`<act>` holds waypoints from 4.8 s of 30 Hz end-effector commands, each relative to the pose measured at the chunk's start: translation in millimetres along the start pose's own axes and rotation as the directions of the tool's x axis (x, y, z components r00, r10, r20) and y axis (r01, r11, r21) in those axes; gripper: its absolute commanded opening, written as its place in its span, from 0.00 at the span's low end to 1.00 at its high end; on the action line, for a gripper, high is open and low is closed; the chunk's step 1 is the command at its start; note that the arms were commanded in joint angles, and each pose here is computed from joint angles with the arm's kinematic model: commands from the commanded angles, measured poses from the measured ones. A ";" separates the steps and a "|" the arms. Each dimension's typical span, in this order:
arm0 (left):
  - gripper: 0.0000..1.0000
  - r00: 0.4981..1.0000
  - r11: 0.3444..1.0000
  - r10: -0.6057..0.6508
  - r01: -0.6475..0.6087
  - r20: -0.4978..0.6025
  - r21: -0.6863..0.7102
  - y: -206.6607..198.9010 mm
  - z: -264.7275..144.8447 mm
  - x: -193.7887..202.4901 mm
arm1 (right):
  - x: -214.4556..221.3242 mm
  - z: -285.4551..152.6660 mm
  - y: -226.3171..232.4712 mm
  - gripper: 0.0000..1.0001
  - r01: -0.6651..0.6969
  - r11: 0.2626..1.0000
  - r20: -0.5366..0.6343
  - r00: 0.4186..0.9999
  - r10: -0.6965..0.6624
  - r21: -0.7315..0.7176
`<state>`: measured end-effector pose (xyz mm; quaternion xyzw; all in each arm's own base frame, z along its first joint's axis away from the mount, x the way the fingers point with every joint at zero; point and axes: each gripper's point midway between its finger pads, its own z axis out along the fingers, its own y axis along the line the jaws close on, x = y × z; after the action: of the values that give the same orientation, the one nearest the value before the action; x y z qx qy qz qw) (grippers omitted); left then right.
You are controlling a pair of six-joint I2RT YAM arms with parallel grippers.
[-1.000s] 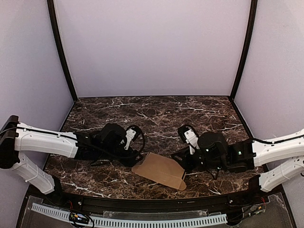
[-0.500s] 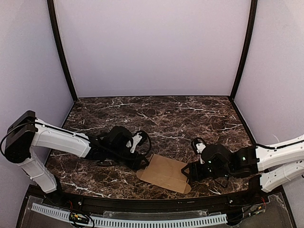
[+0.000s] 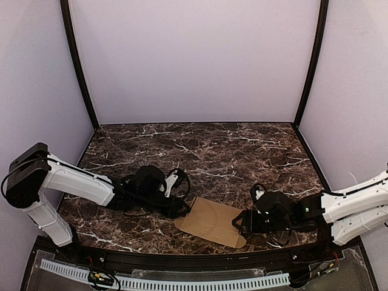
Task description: Fold the paper box
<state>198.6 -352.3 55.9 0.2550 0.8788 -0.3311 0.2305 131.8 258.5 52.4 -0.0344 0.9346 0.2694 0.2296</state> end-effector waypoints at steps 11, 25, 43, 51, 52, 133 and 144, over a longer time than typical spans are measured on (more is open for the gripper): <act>0.38 0.993 0.992 -0.100 0.095 -0.058 -0.085 25.2 -16.9 39.1 | -3.8 16.0 9.4 0.48 -0.200 0.969 0.021 0.978 0.205 -0.147; 0.38 0.991 0.984 -0.131 0.131 0.008 -0.123 33.1 -48.5 43.2 | -12.5 37.9 26.9 0.09 -0.152 0.968 -0.012 0.988 0.153 -0.198; 0.71 0.958 0.972 -0.231 0.235 0.169 -0.006 10.2 -91.0 8.1 | -27.1 32.0 26.9 0.00 -0.012 0.981 0.057 0.998 0.023 -0.195; 0.80 0.880 0.886 -0.456 0.434 0.134 0.164 1.9 -86.6 24.6 | -29.8 31.0 26.6 0.00 -0.004 0.979 0.083 0.996 0.022 -0.205; 0.81 0.874 0.877 -0.471 0.449 0.119 0.174 3.0 -85.5 31.1 | -30.2 30.8 27.4 0.00 -0.004 0.978 0.086 0.996 0.023 -0.210; 0.47 0.737 0.624 -0.667 0.633 -0.108 0.458 -32.2 -45.1 29.2 | -22.5 40.7 28.7 0.00 0.008 0.969 0.071 0.997 0.009 -0.245; 0.06 0.735 0.616 -0.670 0.628 -0.103 0.476 -32.0 -52.7 24.9 | -43.9 10.4 39.3 0.25 0.152 0.954 0.188 0.977 -0.105 -0.257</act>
<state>147.3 -330.7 77.9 -0.0532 0.8047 -0.5886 0.0573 164.3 306.9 67.1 -0.0682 0.8718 0.3988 0.2761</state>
